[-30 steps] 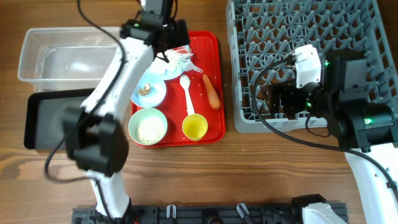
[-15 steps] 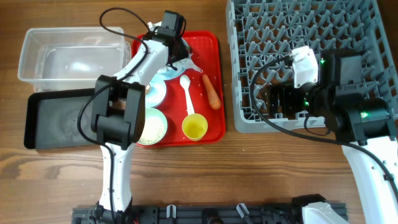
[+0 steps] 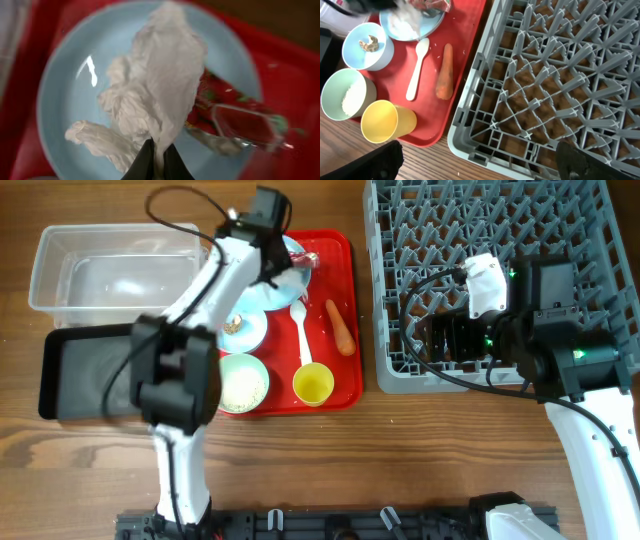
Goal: Sort waste into correct bins and load items into the dishwasher rack
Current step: 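Carry the tissue left and drop it into the clear bin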
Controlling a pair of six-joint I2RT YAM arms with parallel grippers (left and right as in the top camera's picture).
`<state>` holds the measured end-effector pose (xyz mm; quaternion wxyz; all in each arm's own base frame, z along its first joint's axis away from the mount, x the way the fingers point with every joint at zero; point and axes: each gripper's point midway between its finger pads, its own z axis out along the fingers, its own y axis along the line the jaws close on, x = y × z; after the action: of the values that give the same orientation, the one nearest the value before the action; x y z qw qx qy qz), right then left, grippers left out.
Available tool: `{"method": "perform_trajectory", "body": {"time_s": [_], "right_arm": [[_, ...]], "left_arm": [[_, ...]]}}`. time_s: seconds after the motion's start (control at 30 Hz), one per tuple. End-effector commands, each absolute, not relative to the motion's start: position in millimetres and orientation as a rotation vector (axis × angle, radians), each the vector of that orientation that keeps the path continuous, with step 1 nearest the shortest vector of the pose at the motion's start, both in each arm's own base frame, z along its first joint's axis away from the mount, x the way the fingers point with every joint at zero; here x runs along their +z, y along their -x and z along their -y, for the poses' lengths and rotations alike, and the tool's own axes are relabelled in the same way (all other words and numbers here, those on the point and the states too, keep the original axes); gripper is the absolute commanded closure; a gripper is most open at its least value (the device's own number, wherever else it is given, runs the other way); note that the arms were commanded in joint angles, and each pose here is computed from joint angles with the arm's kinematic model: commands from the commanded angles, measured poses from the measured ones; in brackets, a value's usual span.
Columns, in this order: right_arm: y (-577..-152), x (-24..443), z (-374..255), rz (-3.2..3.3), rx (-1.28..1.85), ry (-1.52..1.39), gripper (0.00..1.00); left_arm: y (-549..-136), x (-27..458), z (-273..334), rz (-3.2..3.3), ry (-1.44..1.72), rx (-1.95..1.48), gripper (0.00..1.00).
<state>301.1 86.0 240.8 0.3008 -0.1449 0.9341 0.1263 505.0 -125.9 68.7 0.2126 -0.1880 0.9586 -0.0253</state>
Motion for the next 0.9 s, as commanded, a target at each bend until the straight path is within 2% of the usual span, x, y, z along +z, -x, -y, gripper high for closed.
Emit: {"method": "perform_trajectory", "body": {"time_s": [0.0,0.07,0.1,0.13,0.33,0.4,0.43,0.47,0.5,0.57,0.63,0.67,0.77,0.8,0.87], "right_arm": [[-302,248,-92,-2.453,0.366,0.415,0.00],[-301,249,-94,-2.452,0.377,0.418,0.00],[-301,249,-94,-2.451,0.382,0.420,0.00],[-301,249,-95,-2.451,0.386,0.420,0.00],[-300,248,-95,-2.453,0.386,0.420,0.00],[-300,248,-95,-2.453,0.387,0.420,0.00],[-300,248,-95,-2.453,0.386,0.420,0.00],[-300,248,-95,-2.453,0.386,0.420,0.00],[-300,248,-95,-2.453,0.386,0.420,0.00],[-300,248,-95,-2.453,0.386,0.420,0.00],[-300,248,-95,-2.453,0.386,0.420,0.00],[-300,248,-95,-2.453,0.386,0.420,0.01],[-300,249,-95,-2.453,0.386,0.420,0.00],[-300,248,-95,-2.453,0.386,0.420,0.00],[-300,248,-95,-2.454,0.386,0.420,0.00]], "left_arm": [[-501,206,122,-2.416,0.500,-0.221,0.96],[-493,239,111,-2.358,0.499,-0.233,0.96],[-484,268,79,-2.292,0.552,-0.185,0.96],[-479,275,51,-2.267,0.612,-0.128,0.96],[-472,245,-61,-2.270,0.890,0.065,0.96],[-478,213,-111,-2.270,1.018,0.126,0.94],[-480,201,-124,-2.271,1.050,0.142,0.89],[-484,188,-134,-2.273,1.075,0.154,0.79],[-489,172,-144,-2.281,1.099,0.167,0.58],[-493,149,-149,-2.310,1.118,0.183,0.24],[-494,131,-150,-2.342,1.128,0.193,0.06],[-494,130,-149,-2.346,1.129,0.193,0.00],[-495,139,-147,-2.331,1.119,0.176,0.00],[-493,143,-145,-2.334,1.115,0.158,0.01],[-490,154,-138,-2.340,1.106,0.107,0.09]]}}
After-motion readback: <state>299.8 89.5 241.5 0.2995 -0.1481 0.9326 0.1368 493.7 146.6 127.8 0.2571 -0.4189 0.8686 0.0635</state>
